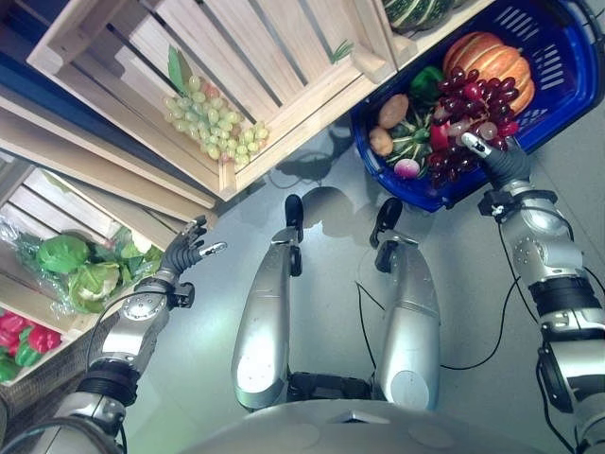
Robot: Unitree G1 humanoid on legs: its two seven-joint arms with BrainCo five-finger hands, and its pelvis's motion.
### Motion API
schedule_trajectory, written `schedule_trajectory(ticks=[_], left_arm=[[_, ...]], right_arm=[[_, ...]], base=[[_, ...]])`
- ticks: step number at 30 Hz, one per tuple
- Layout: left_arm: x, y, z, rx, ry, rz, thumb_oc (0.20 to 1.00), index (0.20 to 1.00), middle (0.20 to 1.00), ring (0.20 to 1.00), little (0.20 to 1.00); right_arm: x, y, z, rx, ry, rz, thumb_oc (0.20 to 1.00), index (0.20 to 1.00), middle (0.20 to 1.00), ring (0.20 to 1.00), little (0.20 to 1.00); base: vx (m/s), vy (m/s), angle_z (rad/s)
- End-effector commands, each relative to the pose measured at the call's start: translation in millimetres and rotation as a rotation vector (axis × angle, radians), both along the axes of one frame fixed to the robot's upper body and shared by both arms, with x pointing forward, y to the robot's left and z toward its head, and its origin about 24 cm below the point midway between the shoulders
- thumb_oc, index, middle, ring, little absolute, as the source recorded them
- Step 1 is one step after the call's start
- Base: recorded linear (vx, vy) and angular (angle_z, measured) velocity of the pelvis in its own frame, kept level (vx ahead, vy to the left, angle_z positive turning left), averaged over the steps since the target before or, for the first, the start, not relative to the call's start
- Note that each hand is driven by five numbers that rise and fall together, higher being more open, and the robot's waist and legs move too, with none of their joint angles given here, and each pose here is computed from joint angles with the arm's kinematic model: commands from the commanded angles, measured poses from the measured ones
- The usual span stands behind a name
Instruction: Pick up fruits and vegetables into the basket
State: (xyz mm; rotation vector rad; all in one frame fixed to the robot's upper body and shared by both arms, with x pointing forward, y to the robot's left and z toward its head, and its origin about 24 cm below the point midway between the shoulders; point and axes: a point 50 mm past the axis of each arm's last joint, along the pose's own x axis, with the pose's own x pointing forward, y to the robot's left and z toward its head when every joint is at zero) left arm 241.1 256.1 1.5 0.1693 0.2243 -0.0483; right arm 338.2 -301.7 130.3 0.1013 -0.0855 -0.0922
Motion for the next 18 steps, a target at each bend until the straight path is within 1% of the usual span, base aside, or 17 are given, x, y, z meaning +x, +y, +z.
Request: schedule_trajectory(ticks=[1, 6, 9, 12, 13, 14, 18], left_arm=[[-25, -12, -24, -0.086, 0.045, 0.030, 1.000, 1.000, 1.000, 1.000, 1.000], [-37, -10, -39, -0.164, 0.098, 0.094, 1.000, 1.000, 1.000, 1.000, 1.000], [-40, -12, -40, -0.155, 0.087, 0.083, 1.000, 1.000, 1.000, 1.000, 1.000], [-41, -13, -38, -0.160, 0.069, 0.065, 1.000, 1.000, 1.000, 1.000, 1.000], [-41, -13, -38, -0.160, 0.069, 0.065, 1.000, 1.000, 1.000, 1.000, 1.000], [-39, -14, -34, -0.150, 0.050, 0.058, 1.000, 1.000, 1.000, 1.000, 1.000], [-35, -16, -25, -0.131, 0.012, 0.034, 1.000, 1.000, 1.000, 1.000, 1.000]], right_arm=[[-1, -28, 36, 0.027, -0.082, -0.060, 0.200, 0.200, 0.200, 0.200, 0.200], [4, -43, 40, 0.137, -0.023, -0.093, 0.200, 0.200, 0.200, 0.200, 0.200], [6, -48, 43, 0.208, 0.007, -0.104, 0.200, 0.200, 0.200, 0.200, 0.200], [5, -57, 39, 0.340, 0.036, -0.127, 0.200, 0.200, 0.200, 0.200, 0.200], [5, -57, 39, 0.340, 0.036, -0.127, 0.200, 0.200, 0.200, 0.200, 0.200], [3, -62, 37, 0.414, 0.048, -0.134, 0.200, 0.200, 0.200, 0.200, 0.200], [-1, -68, 26, 0.554, 0.061, -0.149, 0.200, 0.200, 0.200, 0.200, 0.200]], base=[[0.00, 0.016, 0.09], [0.00, 0.018, 0.06], [0.00, 0.007, 0.02], [0.00, 0.012, 0.03], [-0.01, 0.011, 0.04], [0.00, 0.000, 0.00], [-0.01, 0.002, 0.02]])
